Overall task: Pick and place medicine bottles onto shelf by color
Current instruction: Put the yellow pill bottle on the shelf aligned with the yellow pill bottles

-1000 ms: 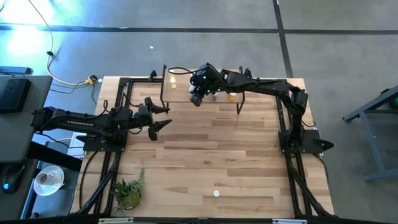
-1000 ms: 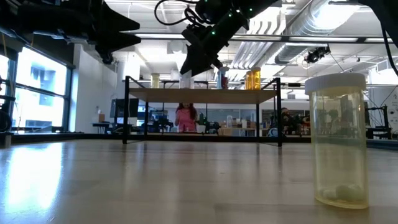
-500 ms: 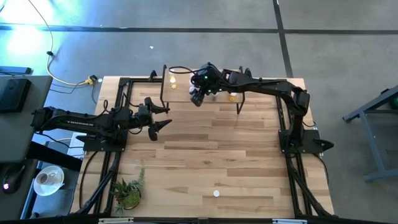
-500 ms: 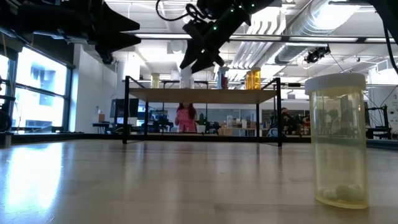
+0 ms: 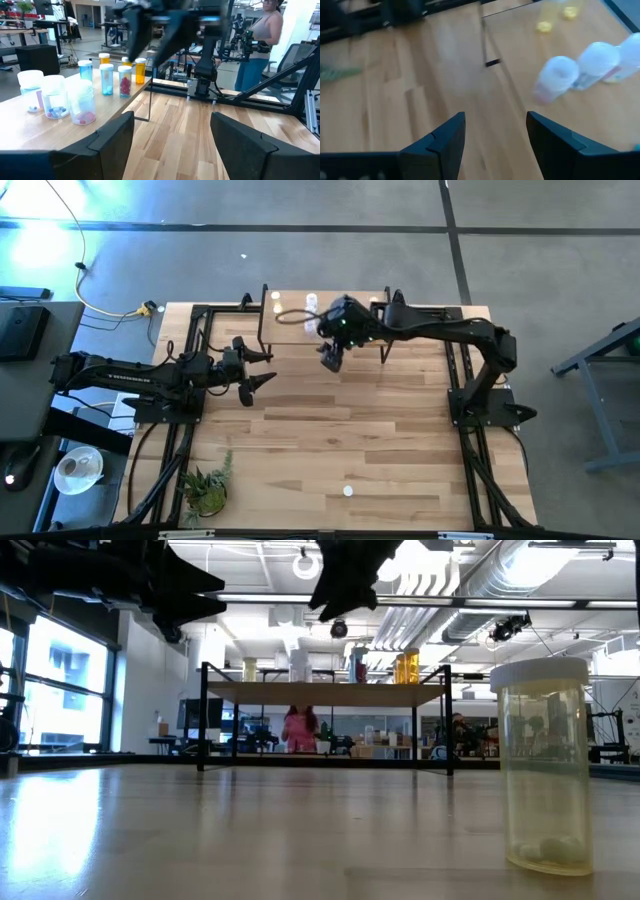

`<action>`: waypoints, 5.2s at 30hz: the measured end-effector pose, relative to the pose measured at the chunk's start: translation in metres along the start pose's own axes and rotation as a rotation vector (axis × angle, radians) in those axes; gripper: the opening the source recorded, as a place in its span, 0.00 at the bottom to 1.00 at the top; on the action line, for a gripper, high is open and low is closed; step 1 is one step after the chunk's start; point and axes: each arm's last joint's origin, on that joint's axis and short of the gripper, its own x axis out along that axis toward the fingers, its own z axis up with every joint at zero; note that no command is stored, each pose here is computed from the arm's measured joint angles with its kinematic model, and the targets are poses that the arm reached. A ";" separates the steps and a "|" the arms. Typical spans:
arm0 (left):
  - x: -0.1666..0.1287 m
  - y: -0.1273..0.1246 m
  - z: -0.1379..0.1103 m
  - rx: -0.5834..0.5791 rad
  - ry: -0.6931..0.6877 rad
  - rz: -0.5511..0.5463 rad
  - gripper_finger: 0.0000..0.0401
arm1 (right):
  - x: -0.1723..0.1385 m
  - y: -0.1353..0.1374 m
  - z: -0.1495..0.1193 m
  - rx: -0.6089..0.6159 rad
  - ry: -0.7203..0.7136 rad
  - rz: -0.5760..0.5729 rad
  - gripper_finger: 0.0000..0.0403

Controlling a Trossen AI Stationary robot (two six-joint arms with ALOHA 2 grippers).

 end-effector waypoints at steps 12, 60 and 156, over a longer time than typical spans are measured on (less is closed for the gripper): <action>0.000 0.000 0.000 0.000 0.001 0.000 0.63 | -0.014 0.061 -0.036 -0.156 0.179 0.097 0.50; 0.000 0.000 -0.001 -0.025 0.008 -0.004 0.63 | -0.046 0.172 -0.295 -0.094 -0.151 0.364 0.50; 0.000 0.000 -0.002 -0.048 0.024 -0.002 0.63 | 0.057 0.243 -0.330 -0.239 -0.268 0.550 0.33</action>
